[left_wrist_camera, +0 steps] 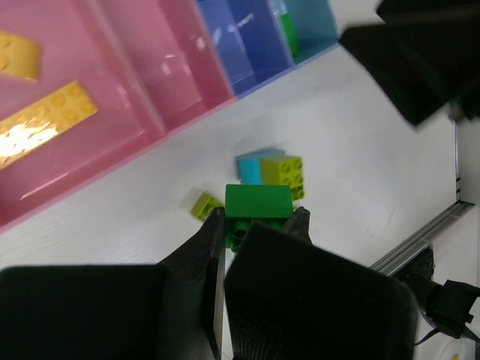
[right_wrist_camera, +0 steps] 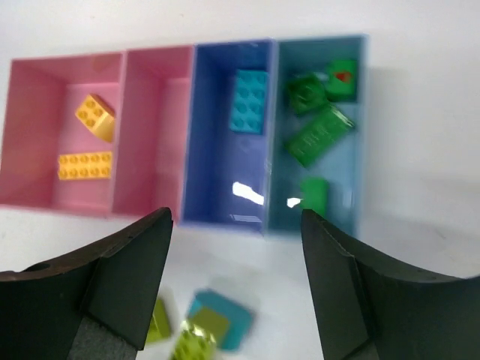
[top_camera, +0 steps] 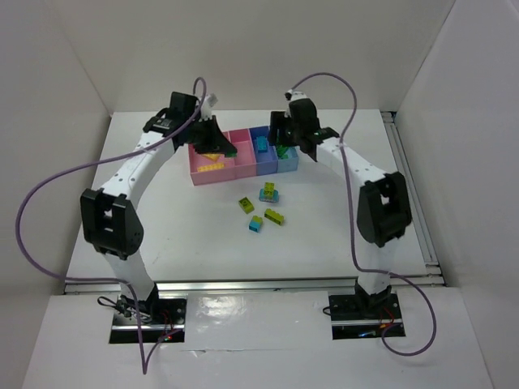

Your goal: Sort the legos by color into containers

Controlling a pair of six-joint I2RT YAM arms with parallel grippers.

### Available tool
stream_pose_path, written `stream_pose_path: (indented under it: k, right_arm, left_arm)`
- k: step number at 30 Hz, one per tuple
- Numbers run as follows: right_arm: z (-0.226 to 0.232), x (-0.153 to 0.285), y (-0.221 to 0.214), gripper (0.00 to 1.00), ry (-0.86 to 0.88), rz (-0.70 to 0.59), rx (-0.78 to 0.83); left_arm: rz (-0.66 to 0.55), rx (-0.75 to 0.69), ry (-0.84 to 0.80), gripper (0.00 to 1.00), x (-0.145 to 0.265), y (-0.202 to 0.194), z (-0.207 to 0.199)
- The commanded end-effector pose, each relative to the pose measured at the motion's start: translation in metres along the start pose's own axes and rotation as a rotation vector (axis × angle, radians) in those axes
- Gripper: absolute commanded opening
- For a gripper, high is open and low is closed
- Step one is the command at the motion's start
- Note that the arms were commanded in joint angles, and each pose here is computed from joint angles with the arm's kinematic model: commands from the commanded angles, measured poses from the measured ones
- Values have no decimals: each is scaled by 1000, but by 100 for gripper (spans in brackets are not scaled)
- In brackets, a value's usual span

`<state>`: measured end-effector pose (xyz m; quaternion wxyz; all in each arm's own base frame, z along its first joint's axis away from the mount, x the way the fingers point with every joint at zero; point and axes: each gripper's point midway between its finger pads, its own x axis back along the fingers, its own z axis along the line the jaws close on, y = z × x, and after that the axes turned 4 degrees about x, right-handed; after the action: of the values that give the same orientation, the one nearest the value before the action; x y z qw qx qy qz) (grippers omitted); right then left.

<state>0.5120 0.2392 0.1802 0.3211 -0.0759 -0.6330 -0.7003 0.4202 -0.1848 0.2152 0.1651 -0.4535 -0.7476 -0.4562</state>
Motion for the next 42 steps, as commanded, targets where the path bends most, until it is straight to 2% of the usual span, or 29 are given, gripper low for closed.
stream_pose_path:
  k: [1,3,4,6,7,8,9,11,12,13,17,25,28,31,32,33,34,37,42]
  right_arm:
    - [-30,74,60,78,-124,-243,-109]
    - [-42,86,34,82,-179,-218,-153]
    - [-50,96,32,82,-220,-225,-156]
    - [-50,117,20,91,-240,-199,-140]
    - [-46,123,14,93,-233,-183,-113]
    - [-49,138,17,95,-253,-204,-116]
    - [-51,142,1,95,-270,-178,-119]
    - [-53,160,-10,96,-297,-178,-180]
    - [-52,162,-16,98,-287,-173,-193]
    - [-48,162,-34,100,-272,-124,-181]
    - [-42,170,-55,100,-267,-50,-169]
    - [-34,184,-63,100,-230,-69,-153]
    - [-35,181,-65,100,-238,-45,-148]
    - [-37,180,-65,100,-251,-38,-137]
    - [-37,180,-65,100,-251,-38,-137]
    - [-37,183,-63,100,-249,-46,-130]
    - [-38,183,-62,100,-257,-49,-130]
    - [-42,185,-63,100,-265,-50,-134]
    - [-38,184,-66,100,-236,-52,-137]
  left_arm:
    - [2,3,-35,0,-28,13,-30]
    - [-25,-10,-53,0,-39,30,-45]
    - [7,9,-44,0,-62,26,-40]
    - [-23,-6,-70,0,-74,44,-53]
    - [7,21,-62,0,-97,38,-49]
    - [14,20,-82,0,-105,39,-56]
    - [-35,0,-110,0,-104,57,-67]
    - [-8,20,-114,0,-132,50,-69]
    - [-50,16,-128,0,-134,63,-75]
    - [-66,20,-121,0,-141,65,-77]
    - [-120,29,-121,4,-172,70,-71]
    - [-172,8,-189,7,-206,71,-94]
    - [-191,18,-215,12,-215,74,-102]
    - [-198,36,-223,42,-224,75,-101]
    - [-205,37,-215,56,-224,76,-100]
    - [-213,34,-221,80,-224,78,-101]
    - [-219,36,-214,86,-224,79,-100]
    - [-242,14,-199,89,-210,85,-102]
    - [-277,-47,-181,88,-177,95,-111]
